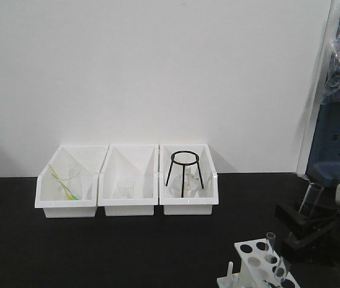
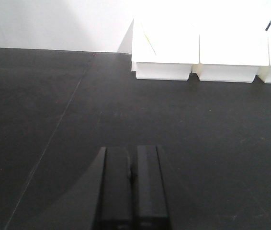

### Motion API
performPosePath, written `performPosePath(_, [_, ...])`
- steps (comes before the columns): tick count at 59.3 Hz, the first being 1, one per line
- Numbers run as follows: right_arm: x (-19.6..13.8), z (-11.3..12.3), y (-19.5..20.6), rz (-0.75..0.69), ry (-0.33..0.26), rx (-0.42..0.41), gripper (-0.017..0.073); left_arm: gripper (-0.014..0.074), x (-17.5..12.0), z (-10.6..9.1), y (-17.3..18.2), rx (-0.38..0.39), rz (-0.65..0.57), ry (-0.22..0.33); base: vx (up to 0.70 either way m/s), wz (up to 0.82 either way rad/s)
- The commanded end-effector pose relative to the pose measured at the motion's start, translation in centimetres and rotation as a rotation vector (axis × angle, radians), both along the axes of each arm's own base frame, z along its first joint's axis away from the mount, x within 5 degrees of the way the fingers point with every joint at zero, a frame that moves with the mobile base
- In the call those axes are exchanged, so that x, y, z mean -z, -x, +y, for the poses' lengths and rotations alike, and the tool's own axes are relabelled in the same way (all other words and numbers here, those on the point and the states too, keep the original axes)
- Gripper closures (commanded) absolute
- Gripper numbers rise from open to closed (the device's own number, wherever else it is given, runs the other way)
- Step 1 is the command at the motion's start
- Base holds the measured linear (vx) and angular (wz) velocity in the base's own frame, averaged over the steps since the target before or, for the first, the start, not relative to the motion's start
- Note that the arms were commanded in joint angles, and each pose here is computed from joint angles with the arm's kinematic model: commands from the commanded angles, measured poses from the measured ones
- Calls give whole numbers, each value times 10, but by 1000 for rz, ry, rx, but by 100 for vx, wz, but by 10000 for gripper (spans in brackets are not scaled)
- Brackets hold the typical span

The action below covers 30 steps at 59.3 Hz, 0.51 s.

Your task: Flip and reinsert test tube from rack

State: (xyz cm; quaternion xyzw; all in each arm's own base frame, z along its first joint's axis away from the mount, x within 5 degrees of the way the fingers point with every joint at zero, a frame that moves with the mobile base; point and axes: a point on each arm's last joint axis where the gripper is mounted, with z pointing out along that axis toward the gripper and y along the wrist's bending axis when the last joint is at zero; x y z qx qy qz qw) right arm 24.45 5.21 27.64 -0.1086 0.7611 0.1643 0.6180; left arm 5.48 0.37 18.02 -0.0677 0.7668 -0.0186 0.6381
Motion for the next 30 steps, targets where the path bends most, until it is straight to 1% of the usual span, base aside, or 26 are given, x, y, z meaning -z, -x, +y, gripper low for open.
performPosePath(1, [-12, 5, -6, -97, -32, -54, 568, 600, -7, -1, 0, 12, -88, 1, 0, 0])
performPosePath(10, [2, 8, -16, -76, -28, -83, 568, 600, -7, -1, 0, 12, -88, 1, 0, 0])
performPosePath(19, [11, 9, -21, -57, 2, -90, 568, 600, -7, -1, 0, 12, -88, 1, 0, 0])
performPosePath(30, [23, 9, -27, -20, 8, -93, 568, 600, -7, -1, 0, 12, -88, 1, 0, 0])
